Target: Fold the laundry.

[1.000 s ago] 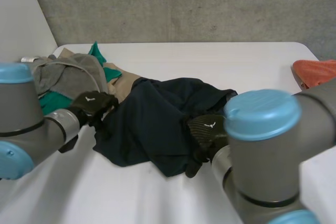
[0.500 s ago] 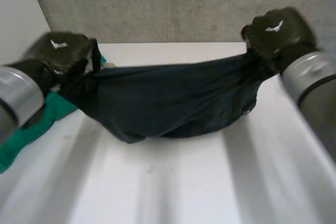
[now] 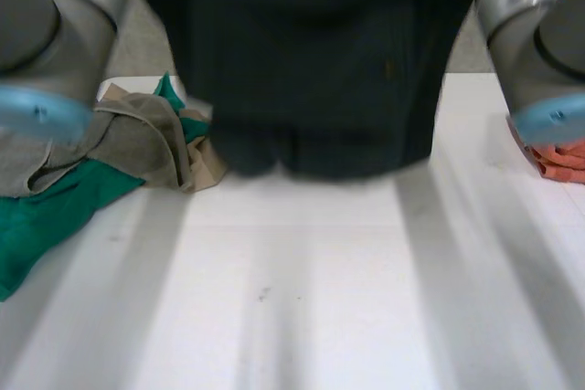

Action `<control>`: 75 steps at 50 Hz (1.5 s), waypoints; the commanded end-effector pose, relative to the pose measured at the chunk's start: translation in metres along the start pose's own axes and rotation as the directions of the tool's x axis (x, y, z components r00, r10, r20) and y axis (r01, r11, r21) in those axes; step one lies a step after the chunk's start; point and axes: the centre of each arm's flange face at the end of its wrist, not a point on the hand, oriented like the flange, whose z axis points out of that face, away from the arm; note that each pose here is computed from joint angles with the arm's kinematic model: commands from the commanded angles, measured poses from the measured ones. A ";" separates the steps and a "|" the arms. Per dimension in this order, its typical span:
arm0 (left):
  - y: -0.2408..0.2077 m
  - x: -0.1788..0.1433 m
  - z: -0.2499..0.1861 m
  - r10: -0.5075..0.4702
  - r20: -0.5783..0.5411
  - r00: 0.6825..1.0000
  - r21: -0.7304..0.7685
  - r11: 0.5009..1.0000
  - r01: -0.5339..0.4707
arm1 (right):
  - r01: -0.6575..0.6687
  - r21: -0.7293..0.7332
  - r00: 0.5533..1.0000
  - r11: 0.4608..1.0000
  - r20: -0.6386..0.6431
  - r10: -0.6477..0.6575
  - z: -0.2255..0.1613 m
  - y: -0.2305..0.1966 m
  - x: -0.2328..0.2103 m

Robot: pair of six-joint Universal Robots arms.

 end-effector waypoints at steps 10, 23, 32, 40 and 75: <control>0.004 0.001 -0.034 -0.101 -0.013 0.995 0.000 0.995 0.101 | -0.002 0.152 1.000 0.988 0.025 -0.002 -0.001 0.002 -0.003; 0.145 0.080 -0.150 -0.174 -0.226 0.958 -0.507 0.861 0.037 | 0.071 -0.276 0.883 0.959 0.464 0.068 -0.119 0.113 -0.101; 0.176 0.101 -0.173 -0.205 -0.291 0.934 -0.615 0.788 -0.018 | 0.183 -0.382 0.859 0.906 0.510 0.041 -0.147 0.145 -0.116; 0.149 0.088 -0.171 -0.193 -0.285 0.939 -0.581 0.814 -0.009 | 0.128 -0.499 0.866 0.857 0.477 0.148 -0.155 0.129 -0.099; 0.156 0.089 -0.216 -0.217 -0.422 0.880 -0.704 0.690 -0.167 | 0.141 -0.486 0.818 0.862 0.548 0.175 -0.197 0.126 -0.095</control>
